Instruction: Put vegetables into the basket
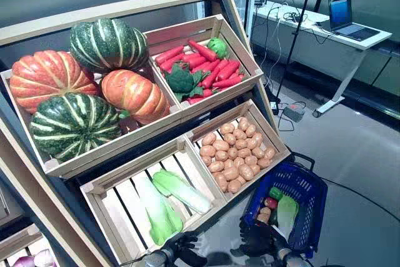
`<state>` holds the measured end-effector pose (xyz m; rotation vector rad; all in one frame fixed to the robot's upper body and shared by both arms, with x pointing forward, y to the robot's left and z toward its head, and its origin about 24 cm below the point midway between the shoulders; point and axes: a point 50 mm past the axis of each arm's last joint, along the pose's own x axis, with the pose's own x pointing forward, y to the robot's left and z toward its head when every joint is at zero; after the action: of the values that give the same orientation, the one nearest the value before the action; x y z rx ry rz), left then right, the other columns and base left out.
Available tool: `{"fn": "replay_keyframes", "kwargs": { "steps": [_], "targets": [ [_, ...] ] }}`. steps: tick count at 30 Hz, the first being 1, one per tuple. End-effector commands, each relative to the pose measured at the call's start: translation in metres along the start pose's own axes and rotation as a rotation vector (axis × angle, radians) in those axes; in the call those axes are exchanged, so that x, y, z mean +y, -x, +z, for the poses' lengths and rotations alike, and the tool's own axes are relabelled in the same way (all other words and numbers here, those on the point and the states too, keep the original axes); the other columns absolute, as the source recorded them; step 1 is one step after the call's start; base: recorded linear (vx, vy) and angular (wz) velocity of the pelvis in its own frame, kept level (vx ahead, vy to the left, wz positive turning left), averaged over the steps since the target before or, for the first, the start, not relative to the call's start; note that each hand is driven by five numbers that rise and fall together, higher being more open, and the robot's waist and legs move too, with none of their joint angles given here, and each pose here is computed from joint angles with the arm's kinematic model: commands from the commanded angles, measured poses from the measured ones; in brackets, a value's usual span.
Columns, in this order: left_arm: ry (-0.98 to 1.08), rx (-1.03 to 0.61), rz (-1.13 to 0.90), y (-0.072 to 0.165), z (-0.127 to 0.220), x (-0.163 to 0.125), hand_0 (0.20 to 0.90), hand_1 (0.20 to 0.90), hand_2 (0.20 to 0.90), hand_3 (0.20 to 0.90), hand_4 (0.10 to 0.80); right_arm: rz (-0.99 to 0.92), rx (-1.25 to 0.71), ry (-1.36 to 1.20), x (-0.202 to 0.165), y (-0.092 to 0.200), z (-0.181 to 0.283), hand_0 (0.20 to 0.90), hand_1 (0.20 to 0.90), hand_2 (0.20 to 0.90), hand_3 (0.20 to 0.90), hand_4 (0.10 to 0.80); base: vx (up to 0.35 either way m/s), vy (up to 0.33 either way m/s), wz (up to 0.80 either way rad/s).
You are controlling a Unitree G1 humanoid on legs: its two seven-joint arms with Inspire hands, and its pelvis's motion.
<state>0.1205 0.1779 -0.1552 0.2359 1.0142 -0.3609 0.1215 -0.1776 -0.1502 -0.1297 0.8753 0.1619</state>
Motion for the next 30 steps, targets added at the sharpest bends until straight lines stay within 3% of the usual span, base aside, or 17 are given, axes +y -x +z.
{"fn": "replay_keyframes", "kwargs": {
  "steps": [1, 14, 24, 30],
  "targets": [
    [-0.047, -0.126, -0.014, -0.009, 0.035, -0.001, 0.9, 0.9, 0.9, 0.9, 0.8, 0.009, -0.129, -0.025, -0.002, -0.015, 0.042, 0.9, 0.9, 0.9, 0.9, 0.8, 0.0, 0.0, 0.0],
    [-0.149, -0.224, -0.046, -0.007, 0.048, -0.002, 0.9, 0.9, 0.9, 0.9, 0.8, 0.026, -0.141, -0.02, -0.006, -0.016, 0.047, 0.9, 0.9, 0.9, 0.9, 0.8, 0.0, 0.0, 0.0],
    [-0.132, -0.496, -0.136, 0.003, 0.089, -0.007, 0.9, 0.9, 0.9, 0.9, 0.8, 0.034, -0.148, -0.009, -0.006, -0.016, 0.049, 0.9, 0.9, 0.9, 0.9, 0.8, 0.0, 0.0, 0.0],
    [0.001, -0.753, -0.088, 0.022, 0.132, 0.006, 0.9, 0.9, 0.9, 0.9, 0.8, 0.024, -0.178, -0.051, -0.009, -0.015, 0.054, 0.9, 0.9, 0.9, 0.9, 0.8, 0.0, 0.0, 0.0]
  ]
}}
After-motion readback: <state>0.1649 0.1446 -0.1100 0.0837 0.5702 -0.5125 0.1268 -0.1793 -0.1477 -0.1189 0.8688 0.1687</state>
